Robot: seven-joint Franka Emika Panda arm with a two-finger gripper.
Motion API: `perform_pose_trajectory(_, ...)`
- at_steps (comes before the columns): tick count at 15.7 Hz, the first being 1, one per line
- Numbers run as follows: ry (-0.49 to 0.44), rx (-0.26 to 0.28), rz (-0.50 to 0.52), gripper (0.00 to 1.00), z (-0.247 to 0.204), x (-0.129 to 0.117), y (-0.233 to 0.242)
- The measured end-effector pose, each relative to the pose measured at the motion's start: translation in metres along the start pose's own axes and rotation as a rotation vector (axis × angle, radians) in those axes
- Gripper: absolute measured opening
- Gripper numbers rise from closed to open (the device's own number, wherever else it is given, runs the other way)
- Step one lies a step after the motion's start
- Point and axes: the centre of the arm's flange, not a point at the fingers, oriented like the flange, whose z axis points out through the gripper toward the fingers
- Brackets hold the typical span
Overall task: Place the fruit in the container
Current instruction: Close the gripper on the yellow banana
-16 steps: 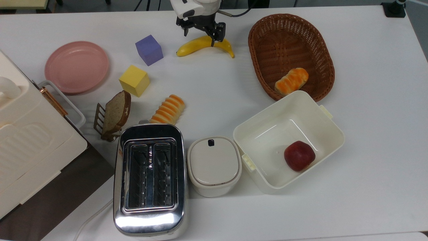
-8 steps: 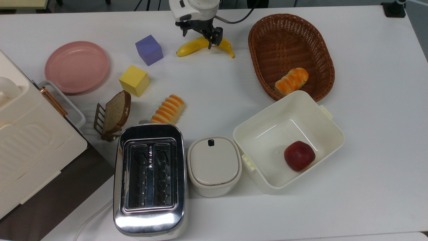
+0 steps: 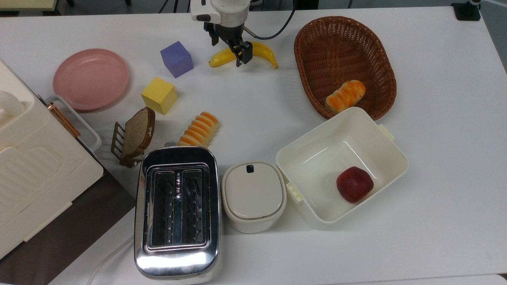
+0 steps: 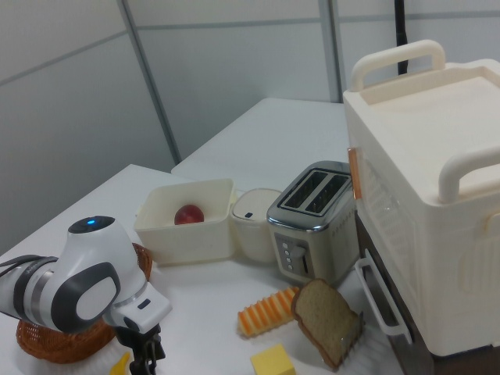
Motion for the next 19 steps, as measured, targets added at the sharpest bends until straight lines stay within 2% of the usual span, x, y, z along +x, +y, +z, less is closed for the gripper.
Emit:
perform_pose_trajectory(4, -0.008, -0.020, -0.006, 1.00, 0.009, -0.011, -0.009)
perform_pose_trajectory(9, -0.033, -0.069, -0.029, 1.00, 0.032, -0.020, -0.015)
perform_pose_trajectory(13, -0.036, -0.077, -0.032, 0.98, 0.036, -0.020, -0.015)
perform_pose_trajectory(14, -0.036, -0.076, -0.032, 0.89, 0.035, -0.020, -0.015)
perform_pose_trajectory(18, -0.033, -0.072, -0.031, 0.42, 0.033, -0.020, -0.016)
perform_pose_trajectory(19, -0.032, -0.070, -0.031, 0.35, 0.032, -0.020, -0.016)
